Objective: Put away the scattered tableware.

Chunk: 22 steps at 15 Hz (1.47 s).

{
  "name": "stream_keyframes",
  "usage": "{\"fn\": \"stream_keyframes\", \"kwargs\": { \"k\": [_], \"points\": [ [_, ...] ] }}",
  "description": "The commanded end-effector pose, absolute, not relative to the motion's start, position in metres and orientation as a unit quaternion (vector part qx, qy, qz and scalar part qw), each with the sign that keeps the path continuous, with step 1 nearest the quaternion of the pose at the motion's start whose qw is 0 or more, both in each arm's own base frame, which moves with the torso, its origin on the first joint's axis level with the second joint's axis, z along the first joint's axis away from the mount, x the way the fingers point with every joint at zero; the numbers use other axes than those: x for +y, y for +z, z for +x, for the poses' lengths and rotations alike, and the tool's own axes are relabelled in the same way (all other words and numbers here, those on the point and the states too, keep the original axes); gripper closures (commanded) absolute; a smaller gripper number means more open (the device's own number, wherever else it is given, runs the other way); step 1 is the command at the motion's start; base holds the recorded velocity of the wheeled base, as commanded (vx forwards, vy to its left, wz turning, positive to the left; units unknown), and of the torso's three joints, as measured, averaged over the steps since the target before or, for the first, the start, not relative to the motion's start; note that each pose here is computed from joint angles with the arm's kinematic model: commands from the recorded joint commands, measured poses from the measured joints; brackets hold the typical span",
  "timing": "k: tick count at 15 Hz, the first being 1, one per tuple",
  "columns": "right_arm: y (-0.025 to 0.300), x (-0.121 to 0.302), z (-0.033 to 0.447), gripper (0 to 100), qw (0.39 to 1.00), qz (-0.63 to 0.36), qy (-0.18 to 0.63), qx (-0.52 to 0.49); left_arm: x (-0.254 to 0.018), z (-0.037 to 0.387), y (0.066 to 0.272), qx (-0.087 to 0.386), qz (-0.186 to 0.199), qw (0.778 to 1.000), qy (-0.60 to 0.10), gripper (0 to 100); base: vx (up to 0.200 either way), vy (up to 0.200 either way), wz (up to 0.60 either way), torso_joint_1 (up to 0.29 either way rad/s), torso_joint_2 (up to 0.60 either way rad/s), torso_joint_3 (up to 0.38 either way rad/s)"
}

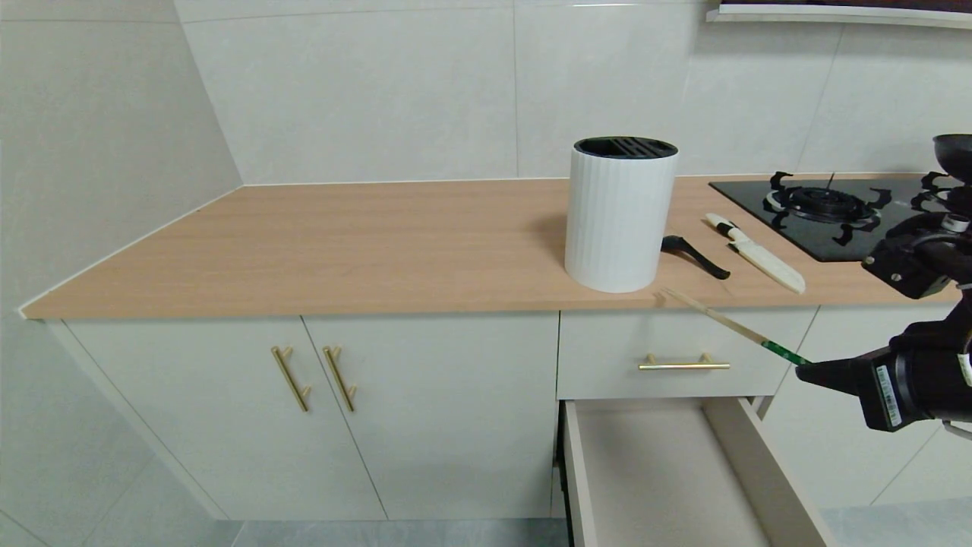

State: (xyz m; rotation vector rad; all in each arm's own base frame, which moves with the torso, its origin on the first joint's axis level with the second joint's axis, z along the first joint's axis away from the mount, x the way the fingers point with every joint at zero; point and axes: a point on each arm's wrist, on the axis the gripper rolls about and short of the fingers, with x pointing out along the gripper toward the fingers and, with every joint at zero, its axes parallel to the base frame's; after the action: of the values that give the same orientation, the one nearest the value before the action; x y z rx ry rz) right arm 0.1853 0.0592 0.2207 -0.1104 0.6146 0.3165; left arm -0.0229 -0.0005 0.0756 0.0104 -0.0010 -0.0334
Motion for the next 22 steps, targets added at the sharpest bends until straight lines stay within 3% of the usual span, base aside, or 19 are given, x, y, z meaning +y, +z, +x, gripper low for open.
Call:
{"fn": "stream_keyframes", "kwargs": {
  "k": [1,10,22],
  "points": [
    [0.208,0.062,0.189,100,0.932,-0.061,0.159,0.32,0.0,-0.023,0.076,-0.001,0.005,1.0,-0.017,0,0.0,0.0,0.0,0.0,0.0,0.0],
    [0.195,0.073,0.195,100,0.922,-0.071,0.178,0.337,0.0,-0.023,0.075,0.0,0.005,1.0,-0.017,0,0.0,0.0,0.0,-0.008,0.02,0.011],
    [0.187,0.08,0.195,100,0.919,-0.076,0.19,0.338,0.0,-0.023,0.076,-0.001,0.005,1.0,-0.017,0,0.0,0.0,0.0,-0.154,0.44,0.282]
  ]
}}
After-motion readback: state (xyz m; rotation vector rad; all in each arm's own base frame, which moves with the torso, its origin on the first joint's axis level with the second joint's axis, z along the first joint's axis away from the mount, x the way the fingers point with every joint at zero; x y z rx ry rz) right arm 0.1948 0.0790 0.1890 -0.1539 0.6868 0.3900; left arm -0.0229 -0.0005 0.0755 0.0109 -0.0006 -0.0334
